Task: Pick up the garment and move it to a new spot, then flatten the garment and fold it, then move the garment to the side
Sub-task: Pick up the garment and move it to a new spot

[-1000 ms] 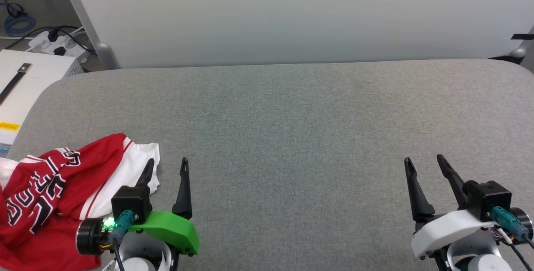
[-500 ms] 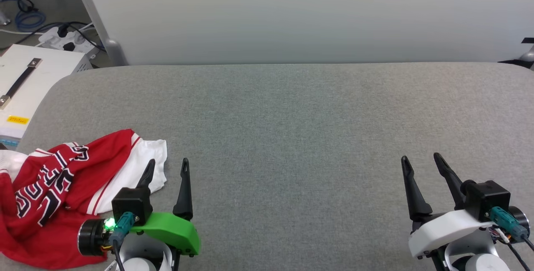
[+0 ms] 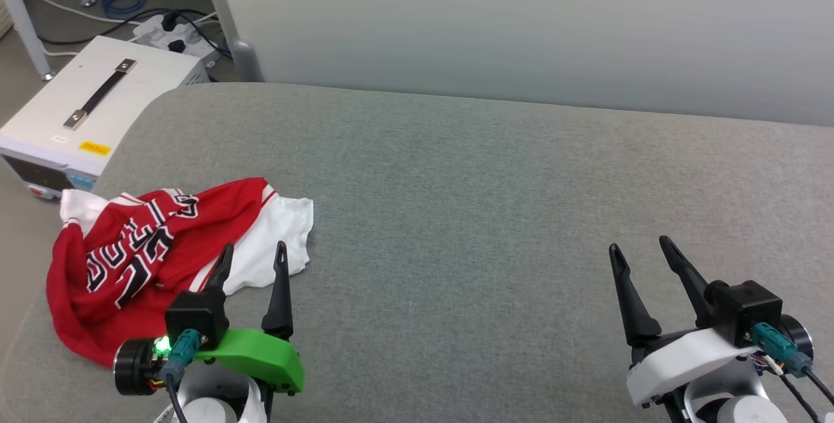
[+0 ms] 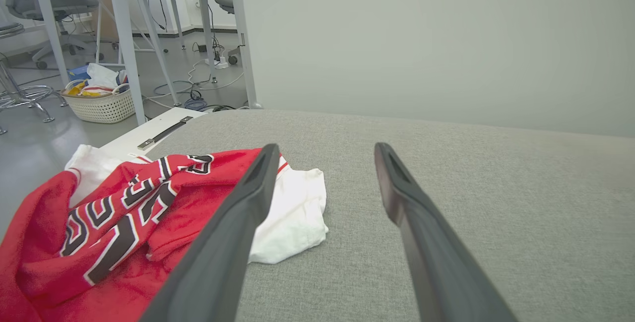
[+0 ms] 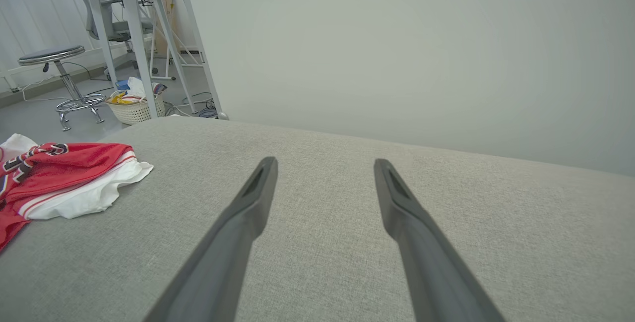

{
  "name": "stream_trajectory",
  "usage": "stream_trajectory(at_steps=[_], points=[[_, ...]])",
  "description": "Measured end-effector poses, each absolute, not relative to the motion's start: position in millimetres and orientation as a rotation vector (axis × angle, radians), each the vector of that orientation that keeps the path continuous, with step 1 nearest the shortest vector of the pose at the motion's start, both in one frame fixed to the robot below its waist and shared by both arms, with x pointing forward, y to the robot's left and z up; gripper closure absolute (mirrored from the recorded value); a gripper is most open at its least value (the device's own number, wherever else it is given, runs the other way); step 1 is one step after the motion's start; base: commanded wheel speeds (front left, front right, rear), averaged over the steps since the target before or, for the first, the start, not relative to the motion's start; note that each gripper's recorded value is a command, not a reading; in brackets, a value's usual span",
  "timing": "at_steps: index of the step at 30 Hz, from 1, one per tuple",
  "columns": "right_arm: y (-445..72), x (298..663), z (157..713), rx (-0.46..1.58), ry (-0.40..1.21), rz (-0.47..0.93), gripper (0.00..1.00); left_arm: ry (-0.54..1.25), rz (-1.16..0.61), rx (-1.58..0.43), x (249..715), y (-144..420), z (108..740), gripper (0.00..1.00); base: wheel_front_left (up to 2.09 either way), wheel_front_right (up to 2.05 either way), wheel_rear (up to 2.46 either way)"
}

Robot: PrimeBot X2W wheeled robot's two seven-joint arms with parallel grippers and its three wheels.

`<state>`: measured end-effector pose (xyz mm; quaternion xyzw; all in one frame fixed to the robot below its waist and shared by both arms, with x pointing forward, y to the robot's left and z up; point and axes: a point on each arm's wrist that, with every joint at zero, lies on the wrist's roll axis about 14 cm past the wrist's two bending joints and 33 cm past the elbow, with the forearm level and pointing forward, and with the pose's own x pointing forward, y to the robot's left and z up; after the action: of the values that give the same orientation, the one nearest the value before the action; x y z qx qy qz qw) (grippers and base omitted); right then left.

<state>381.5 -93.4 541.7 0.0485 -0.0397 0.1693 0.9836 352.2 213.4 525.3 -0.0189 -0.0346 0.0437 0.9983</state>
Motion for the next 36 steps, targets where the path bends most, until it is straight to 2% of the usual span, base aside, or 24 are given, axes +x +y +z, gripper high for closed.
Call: stream_trajectory(at_steps=[22,36], points=[[7.8,392.4,550.3,0.108,-0.106,0.649,0.00,-0.111,0.377,-0.027,284.6,300.9,529.2,0.00,0.00,0.00,0.00],[60.5,386.5,559.5,0.132,-0.133,0.808,0.00,-0.132,0.510,-0.020,242.8,333.2,530.7,0.00,0.00,0.00,0.00]])
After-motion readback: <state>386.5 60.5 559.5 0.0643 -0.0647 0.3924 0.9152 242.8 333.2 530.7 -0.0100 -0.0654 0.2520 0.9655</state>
